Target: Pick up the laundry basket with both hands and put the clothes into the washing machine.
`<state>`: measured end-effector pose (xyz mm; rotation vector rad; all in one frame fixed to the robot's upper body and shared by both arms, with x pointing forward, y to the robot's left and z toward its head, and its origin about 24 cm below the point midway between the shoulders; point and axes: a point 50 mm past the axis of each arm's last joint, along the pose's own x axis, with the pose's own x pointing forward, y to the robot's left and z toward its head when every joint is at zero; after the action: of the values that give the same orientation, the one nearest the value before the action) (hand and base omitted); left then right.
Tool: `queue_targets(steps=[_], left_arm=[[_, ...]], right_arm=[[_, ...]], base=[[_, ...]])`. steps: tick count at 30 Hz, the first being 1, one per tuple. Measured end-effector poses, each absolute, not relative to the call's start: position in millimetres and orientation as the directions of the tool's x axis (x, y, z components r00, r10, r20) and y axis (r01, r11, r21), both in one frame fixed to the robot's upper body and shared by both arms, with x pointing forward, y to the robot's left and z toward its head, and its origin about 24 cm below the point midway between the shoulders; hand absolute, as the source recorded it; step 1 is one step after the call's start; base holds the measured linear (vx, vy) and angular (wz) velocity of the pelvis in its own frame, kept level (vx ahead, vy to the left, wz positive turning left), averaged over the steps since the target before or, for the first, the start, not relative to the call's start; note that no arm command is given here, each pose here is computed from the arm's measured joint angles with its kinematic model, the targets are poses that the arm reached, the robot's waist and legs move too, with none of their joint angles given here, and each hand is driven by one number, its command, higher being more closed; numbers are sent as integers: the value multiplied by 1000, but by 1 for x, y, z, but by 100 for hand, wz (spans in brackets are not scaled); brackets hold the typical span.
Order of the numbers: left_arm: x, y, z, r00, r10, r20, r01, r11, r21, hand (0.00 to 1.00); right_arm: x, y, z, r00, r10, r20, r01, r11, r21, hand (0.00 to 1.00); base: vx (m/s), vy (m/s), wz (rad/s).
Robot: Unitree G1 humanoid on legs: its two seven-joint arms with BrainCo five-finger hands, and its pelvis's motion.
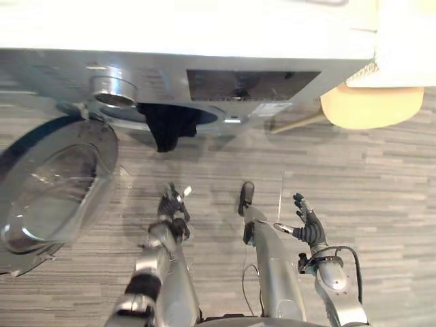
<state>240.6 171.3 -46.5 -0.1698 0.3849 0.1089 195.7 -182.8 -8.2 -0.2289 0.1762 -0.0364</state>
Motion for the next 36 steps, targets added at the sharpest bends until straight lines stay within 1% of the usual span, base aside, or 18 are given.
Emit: queue_targets(steps=[3, 8, 15, 18, 21, 23, 24, 28, 30, 34, 36], left_arm=[[212, 166, -57, 914, 7, -405, -64, 990, -126, 0], [199, 165, -64, 906, -44, -422, 0, 995, -104, 0], [186, 172, -66, 897, -56, -438, 18, 996, -90, 0], [177, 176, -72, 882, -46, -469, 24, 998, -52, 0], [166, 181, -83, 855, -22, -518, 44, 999, 30, 0], [162, 184, -85, 849, 12, -528, 16, 999, 49, 0], [160, 187, -86, 848, 46, -529, -24, 999, 49, 0], [149, 199, -90, 823, 153, -547, -159, 987, 38, 0], [134, 206, -100, 775, 213, -596, -235, 971, 41, 0], [111, 205, -113, 703, 248, -667, -279, 958, 62, 0], [98, 204, -126, 632, 272, -725, -339, 939, 57, 0]], right_arm=[[191, -185, -21, 972, -49, -230, -9, 969, -245, 0], [180, -189, -47, 937, -64, -343, -34, 961, -273, 0], [166, -190, -72, 888, -72, -455, -66, 958, -280, 0], [160, -188, -88, 850, -61, -524, -100, 957, -274, 0], [159, -186, -100, 816, -48, -576, -134, 954, -269, 0], [153, -187, -106, 795, -54, -605, -150, 948, -282, 0], [148, -189, -111, 775, -61, -629, -156, 946, -285, 0], [141, -194, -116, 747, -85, -660, -164, 937, -307, 0], [139, -196, -118, 734, -95, -672, -163, 936, -311, 0], [138, -195, -120, 725, -116, -678, -126, 946, -297, 0], [133, -198, -124, 702, -144, -697, -90, 953, -288, 0]], base=[[40, 32, 13], [64, 25, 18], [81, 2, 20], [97, 13, 8], [122, 20, 13], [95, 14, 42], [78, 13, 44], [56, 3, 77], [-22, -1, 67], [-34, 2, 28], [-2, 61, 10]])
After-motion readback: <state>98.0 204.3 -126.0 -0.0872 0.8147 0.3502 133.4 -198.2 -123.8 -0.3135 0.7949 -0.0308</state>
